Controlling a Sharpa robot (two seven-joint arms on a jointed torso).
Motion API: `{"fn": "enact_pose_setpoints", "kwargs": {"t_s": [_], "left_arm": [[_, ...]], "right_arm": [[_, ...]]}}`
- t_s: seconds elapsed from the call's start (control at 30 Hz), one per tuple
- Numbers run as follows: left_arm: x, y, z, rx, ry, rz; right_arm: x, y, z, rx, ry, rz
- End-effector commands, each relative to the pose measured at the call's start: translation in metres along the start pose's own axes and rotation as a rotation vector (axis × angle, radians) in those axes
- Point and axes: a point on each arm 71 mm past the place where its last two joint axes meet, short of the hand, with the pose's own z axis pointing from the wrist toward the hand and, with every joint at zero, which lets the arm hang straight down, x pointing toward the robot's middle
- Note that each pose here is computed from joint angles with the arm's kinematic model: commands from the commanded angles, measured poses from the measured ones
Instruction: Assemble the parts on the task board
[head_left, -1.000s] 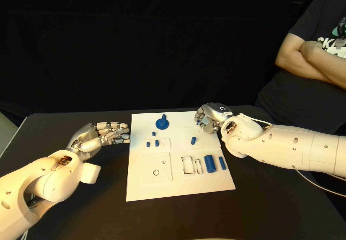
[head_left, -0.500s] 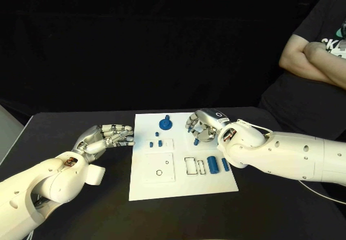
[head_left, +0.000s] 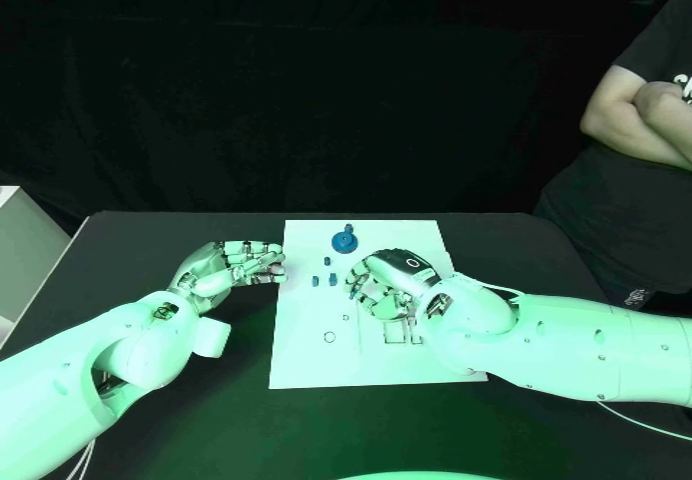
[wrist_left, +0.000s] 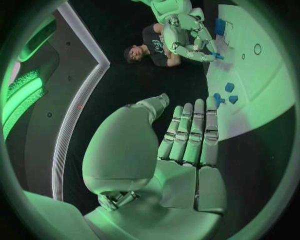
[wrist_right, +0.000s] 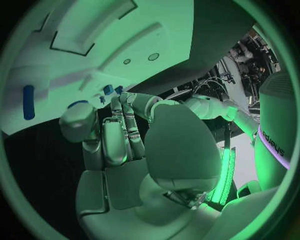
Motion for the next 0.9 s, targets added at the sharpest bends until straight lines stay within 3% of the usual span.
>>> {"fn": "enact_pose_setpoints", "kwargs": {"t_s": [0.03, 0.43, 0.9], "left_arm": [[0.0018, -0.001, 0.0005, 0.015, -0.005, -0.014], [0.0012, -0.0011, 0.0, 0.015, -0.007, -0.014], [-0.0008, -0.0002, -0.0007, 0.007, -0.005, -0.014]], "right_arm": [[0.007, 0.008, -0.001, -0.058, 0.004, -0.058], [0.03, 0.014, -0.004, -0.066, 0.018, -0.089], [0.036, 0.015, -0.005, -0.081, 0.022, -0.12]]}}
